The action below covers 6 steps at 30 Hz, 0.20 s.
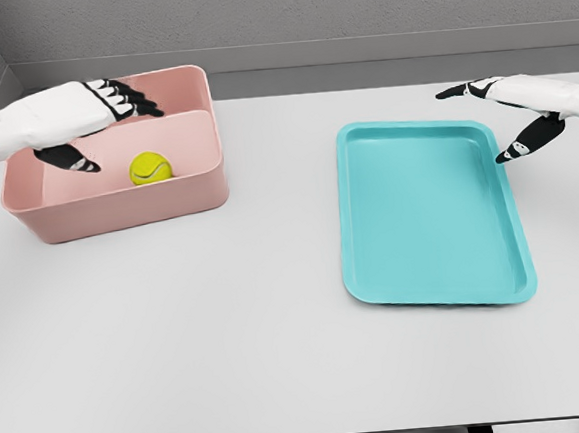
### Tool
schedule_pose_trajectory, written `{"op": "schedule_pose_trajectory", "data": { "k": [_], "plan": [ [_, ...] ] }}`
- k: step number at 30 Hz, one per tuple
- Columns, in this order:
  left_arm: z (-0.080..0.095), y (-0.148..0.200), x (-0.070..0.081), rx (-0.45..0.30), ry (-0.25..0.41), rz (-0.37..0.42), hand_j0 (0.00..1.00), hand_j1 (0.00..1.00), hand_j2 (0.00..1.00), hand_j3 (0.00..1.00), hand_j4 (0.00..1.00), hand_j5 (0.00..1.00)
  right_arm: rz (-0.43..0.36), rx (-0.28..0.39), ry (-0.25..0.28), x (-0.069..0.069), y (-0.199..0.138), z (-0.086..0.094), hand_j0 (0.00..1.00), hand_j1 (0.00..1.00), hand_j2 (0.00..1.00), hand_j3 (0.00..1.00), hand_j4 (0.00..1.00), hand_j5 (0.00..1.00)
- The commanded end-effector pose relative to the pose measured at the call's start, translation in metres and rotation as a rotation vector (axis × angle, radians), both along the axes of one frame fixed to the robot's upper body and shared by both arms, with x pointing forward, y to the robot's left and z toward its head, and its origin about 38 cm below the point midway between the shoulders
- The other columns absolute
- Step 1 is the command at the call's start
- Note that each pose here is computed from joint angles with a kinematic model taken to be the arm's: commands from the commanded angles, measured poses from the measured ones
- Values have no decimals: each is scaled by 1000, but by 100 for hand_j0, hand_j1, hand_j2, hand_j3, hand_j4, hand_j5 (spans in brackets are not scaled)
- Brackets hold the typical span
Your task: Put the tennis from the blue tray into the pink basket with both arms
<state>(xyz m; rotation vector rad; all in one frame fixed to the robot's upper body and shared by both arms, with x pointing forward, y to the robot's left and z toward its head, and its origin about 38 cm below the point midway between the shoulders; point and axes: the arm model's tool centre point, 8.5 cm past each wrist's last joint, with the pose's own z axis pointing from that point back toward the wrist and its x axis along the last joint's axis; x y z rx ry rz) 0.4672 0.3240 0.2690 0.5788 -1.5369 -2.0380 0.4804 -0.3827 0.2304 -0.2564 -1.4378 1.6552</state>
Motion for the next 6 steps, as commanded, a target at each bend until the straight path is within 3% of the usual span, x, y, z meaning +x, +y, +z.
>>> {"op": "schedule_pose_trajectory", "data": {
  "k": [1, 6],
  "plan": [
    [16, 2, -12, 1, -26, -24, 100, 100, 100, 100, 100, 100, -2, 7, -1, 0, 0, 1, 100, 100, 100, 100, 100, 100],
    [11, 12, -18, -20, -23, -1, 100, 100, 100, 100, 100, 100, -8, -2, -2, -2, -5, 3, 100, 100, 100, 100, 100, 100]
  ]
}}
